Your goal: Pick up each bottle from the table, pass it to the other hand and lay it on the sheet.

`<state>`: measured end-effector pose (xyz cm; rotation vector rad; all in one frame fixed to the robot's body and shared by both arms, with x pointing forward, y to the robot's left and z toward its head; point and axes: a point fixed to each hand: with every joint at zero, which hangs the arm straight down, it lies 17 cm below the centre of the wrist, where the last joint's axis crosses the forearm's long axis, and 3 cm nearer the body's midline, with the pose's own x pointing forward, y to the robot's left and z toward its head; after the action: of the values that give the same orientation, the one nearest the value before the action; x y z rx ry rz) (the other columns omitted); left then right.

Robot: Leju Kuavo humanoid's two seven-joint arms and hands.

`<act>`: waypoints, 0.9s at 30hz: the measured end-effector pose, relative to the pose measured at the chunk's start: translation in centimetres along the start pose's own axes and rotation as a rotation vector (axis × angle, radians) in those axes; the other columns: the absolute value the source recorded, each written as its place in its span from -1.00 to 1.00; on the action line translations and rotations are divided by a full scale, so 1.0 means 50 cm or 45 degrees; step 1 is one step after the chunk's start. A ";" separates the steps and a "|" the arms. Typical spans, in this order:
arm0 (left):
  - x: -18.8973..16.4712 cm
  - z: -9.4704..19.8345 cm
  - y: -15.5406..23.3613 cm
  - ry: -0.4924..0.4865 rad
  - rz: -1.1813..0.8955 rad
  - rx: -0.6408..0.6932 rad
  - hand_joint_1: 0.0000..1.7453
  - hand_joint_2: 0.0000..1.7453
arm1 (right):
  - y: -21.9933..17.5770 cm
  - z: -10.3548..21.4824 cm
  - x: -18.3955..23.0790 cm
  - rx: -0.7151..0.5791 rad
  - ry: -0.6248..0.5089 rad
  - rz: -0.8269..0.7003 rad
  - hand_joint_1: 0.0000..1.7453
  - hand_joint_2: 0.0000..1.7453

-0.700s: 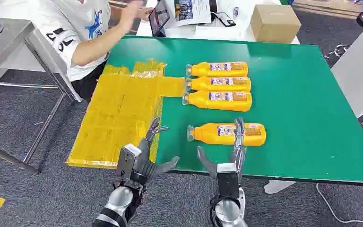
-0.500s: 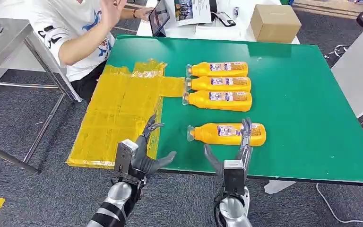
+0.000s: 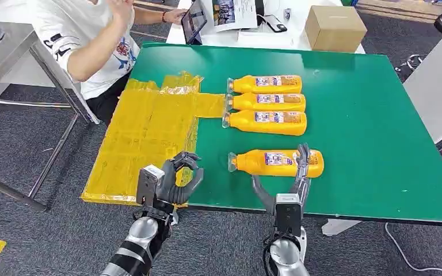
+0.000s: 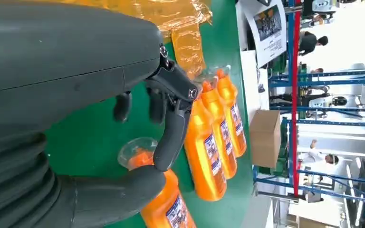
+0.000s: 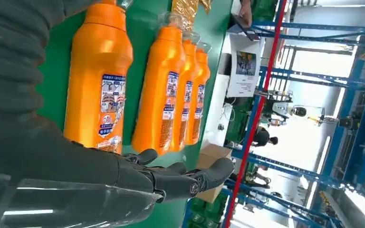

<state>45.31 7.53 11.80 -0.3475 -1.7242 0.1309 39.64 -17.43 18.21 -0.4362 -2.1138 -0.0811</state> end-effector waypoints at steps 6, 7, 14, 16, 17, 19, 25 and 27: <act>0.000 -0.001 0.002 -0.001 0.000 0.003 -1.00 1.00 | -0.002 -0.001 -0.001 -0.003 0.001 0.002 -1.00 1.00; 0.001 -0.001 0.003 -0.004 -0.003 0.006 -1.00 1.00 | -0.002 -0.001 -0.002 -0.003 0.001 0.003 -1.00 1.00; 0.004 -0.002 0.014 -0.019 -0.028 0.038 -1.00 1.00 | -0.004 -0.001 -0.002 -0.008 0.003 0.004 -1.00 1.00; 0.006 -0.003 0.020 -0.026 -0.036 0.054 -1.00 1.00 | -0.004 -0.001 -0.003 -0.008 0.004 0.005 -1.00 1.00; 0.006 -0.003 0.022 -0.027 -0.036 0.059 -1.00 1.00 | -0.004 -0.001 -0.003 -0.006 0.003 0.008 -1.00 1.00; 0.007 -0.003 0.024 -0.029 -0.042 0.062 -1.00 1.00 | 0.000 0.000 -0.002 0.008 -0.010 0.026 -1.00 1.00; 0.009 -0.003 0.027 -0.041 -0.064 0.067 -1.00 1.00 | 0.032 -0.006 -0.011 0.154 -0.088 0.153 -1.00 1.00; 0.010 -0.003 0.028 -0.044 -0.064 0.068 -1.00 1.00 | 0.034 -0.013 -0.020 0.174 -0.090 0.188 -1.00 1.00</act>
<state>45.63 9.01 11.90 -0.2637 -1.7587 0.1463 41.19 -16.28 17.56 -0.5178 -2.1332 0.1650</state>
